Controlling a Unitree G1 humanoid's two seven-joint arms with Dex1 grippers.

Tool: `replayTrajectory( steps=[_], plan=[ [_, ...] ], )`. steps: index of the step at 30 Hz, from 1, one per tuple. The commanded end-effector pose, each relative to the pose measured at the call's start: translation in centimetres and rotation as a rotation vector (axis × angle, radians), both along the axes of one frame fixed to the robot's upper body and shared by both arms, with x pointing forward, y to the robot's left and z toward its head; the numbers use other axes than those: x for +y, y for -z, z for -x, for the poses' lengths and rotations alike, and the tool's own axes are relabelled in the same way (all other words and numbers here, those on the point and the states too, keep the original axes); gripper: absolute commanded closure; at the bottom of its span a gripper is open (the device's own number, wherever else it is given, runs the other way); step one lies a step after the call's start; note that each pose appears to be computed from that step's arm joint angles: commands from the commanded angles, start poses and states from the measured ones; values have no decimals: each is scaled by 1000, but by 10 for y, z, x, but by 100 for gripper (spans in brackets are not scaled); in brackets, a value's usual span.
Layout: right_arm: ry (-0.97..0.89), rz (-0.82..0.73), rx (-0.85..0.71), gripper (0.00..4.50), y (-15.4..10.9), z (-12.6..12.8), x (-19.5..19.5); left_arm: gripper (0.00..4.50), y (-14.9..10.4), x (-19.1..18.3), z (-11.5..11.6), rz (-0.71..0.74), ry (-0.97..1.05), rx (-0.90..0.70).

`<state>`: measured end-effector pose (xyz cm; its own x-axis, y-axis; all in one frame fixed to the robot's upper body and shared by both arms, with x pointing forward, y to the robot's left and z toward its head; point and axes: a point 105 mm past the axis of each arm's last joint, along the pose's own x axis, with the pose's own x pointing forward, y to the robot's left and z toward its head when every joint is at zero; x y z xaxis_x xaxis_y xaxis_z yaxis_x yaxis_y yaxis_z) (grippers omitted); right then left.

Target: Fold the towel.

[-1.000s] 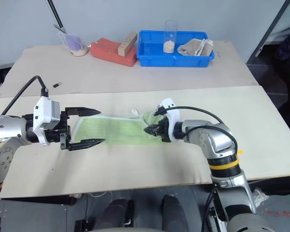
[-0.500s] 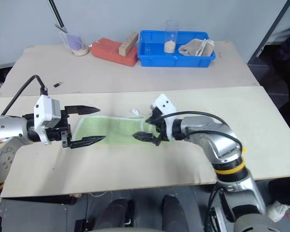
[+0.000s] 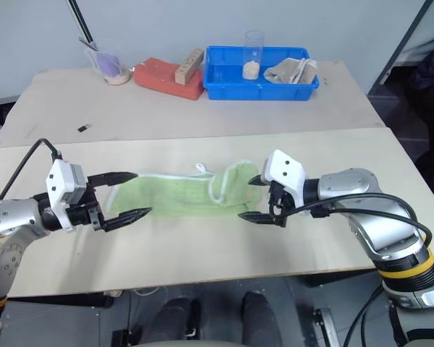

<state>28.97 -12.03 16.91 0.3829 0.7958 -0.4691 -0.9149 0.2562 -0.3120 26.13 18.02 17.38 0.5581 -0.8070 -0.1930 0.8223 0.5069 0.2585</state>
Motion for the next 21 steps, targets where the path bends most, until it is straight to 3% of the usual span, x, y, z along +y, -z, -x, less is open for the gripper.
replayTrajectory(
  steps=[1, 5, 10, 19, 20, 21],
  plan=[
    [-32, 23, -64, 1, 3, 0, 5, 0, -10, -7, 12, -15, 49, -47],
    [-6, 27, -117, 1, 9, -10, 14, 0, -15, -12, 22, -8, 114, -27],
    [47, -17, -59, 1, 17, -13, 29, 0, -23, -18, 28, -31, 183, -25],
    [139, -32, -65, 1, 34, -24, 55, 0, -31, -28, 21, -39, 227, -39],
    [159, -34, -68, 41, 35, -26, 55, 0, -32, -29, 20, -39, 230, -41],
    [172, -35, -71, 53, 35, -28, 55, 0, -32, -29, 20, -39, 232, -42]
  ],
)
